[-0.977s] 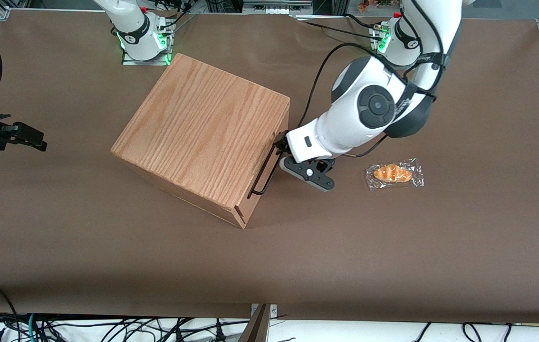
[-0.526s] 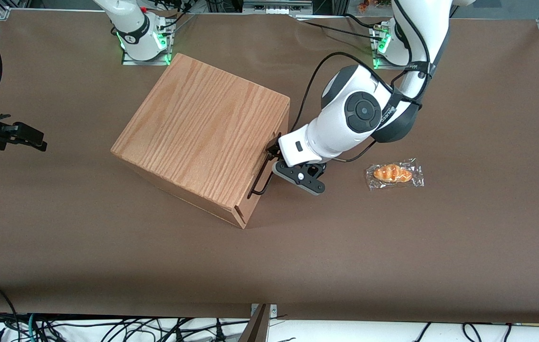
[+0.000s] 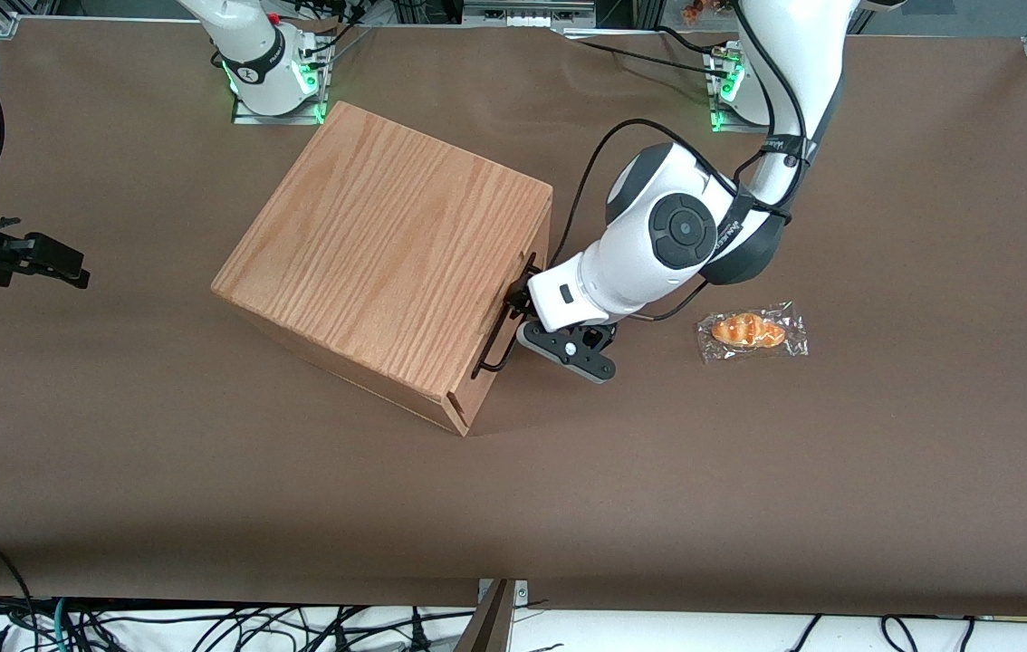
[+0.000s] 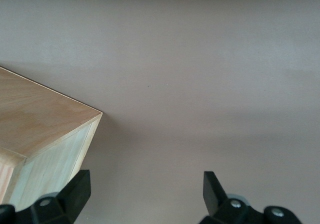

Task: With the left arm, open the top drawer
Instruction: 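Hook the black handle with the left gripper and pull the drawer outward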

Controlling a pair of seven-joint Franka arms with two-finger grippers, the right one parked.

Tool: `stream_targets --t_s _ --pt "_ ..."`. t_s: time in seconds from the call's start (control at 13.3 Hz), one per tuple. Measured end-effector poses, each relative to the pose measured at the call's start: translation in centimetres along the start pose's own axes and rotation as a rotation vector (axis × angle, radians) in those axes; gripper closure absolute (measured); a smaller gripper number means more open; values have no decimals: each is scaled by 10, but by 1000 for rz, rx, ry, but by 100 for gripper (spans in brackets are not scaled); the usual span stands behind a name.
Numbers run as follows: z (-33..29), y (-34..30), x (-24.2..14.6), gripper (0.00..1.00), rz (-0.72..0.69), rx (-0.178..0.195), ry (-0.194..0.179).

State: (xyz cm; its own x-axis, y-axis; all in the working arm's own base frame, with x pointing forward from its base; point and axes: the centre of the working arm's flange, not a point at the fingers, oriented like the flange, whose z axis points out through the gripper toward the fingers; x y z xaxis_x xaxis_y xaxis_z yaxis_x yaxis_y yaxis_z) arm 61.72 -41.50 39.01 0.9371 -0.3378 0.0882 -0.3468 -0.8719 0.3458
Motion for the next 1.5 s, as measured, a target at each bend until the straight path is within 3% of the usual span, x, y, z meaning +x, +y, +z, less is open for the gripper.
stream_targets --t_s 0.23,0.45,0.75,1.5 --pt "4 -1 0 0 5 10 1" --pt "7 -7 1 0 58 104 8" --pt "-5 -34 6 0 54 144 6" --pt "-50 -156 14 0 38 156 -13"
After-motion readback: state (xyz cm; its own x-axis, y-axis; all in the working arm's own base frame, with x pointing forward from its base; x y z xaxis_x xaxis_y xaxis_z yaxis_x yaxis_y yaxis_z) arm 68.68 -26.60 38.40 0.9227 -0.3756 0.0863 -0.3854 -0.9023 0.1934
